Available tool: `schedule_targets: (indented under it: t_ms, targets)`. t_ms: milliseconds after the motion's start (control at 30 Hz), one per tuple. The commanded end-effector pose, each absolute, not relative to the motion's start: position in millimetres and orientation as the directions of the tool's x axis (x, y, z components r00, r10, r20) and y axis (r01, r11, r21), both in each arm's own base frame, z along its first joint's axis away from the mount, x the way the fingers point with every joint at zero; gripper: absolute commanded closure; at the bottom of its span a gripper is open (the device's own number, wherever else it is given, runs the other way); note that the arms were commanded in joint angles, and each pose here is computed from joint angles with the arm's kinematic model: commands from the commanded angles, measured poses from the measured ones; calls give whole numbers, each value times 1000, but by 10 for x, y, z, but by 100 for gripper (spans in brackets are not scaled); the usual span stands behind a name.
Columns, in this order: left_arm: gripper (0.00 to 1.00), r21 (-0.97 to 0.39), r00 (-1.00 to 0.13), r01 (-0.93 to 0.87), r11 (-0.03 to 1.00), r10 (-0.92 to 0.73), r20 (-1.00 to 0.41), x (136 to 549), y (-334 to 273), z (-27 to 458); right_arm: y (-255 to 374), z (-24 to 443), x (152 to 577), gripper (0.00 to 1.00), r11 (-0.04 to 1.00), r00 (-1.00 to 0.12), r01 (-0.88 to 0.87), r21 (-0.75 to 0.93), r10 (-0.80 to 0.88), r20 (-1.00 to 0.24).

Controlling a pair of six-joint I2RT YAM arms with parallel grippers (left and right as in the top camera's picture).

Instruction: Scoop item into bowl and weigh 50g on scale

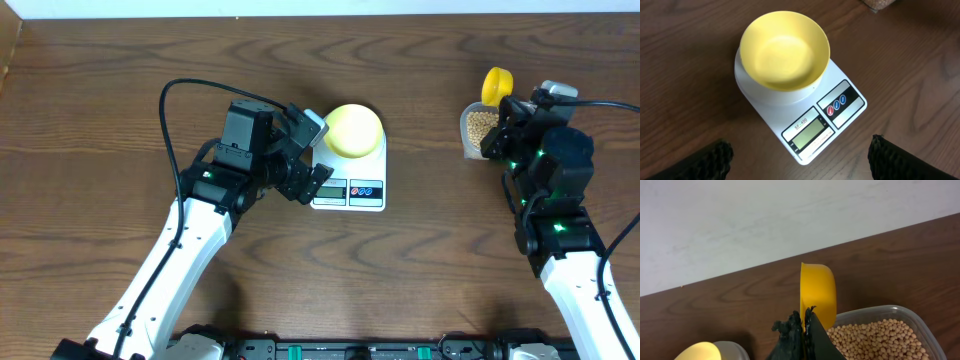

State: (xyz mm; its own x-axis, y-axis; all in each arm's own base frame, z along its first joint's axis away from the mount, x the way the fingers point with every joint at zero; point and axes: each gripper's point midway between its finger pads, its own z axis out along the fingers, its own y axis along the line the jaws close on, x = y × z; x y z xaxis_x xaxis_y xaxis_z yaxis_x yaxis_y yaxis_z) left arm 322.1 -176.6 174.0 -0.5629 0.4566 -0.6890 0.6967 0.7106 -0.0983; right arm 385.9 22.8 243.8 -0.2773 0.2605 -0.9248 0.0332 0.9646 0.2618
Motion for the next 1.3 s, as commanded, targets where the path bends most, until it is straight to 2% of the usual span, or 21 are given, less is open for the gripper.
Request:
schedule_targets:
  t_ms: [0,433,767,900,1267]
  targets:
    - [12,-125,-578,696,707,449,-681,3195,-1779,1688,214,2559,3891,99,965,-254,25,259,257,-932]
    - [12,-125,-578,696,707,449,-681,3195,-1779,1688,306,2523,3875,99,964,-282,-23,266,249,-926]
    - [11,-125,-579,696,707,449,-680,3195,-1779,1687,238,2221,3795,99,995,-389,-22,96,81,-918]
    - [12,-125,-579,696,707,449,-680,3195,-1779,1687,248,2090,3748,99,995,-439,-24,95,75,-895]
    - [12,-125,-579,696,707,449,-680,3195,-1779,1687,196,2197,3799,99,996,-396,-21,89,73,-915]
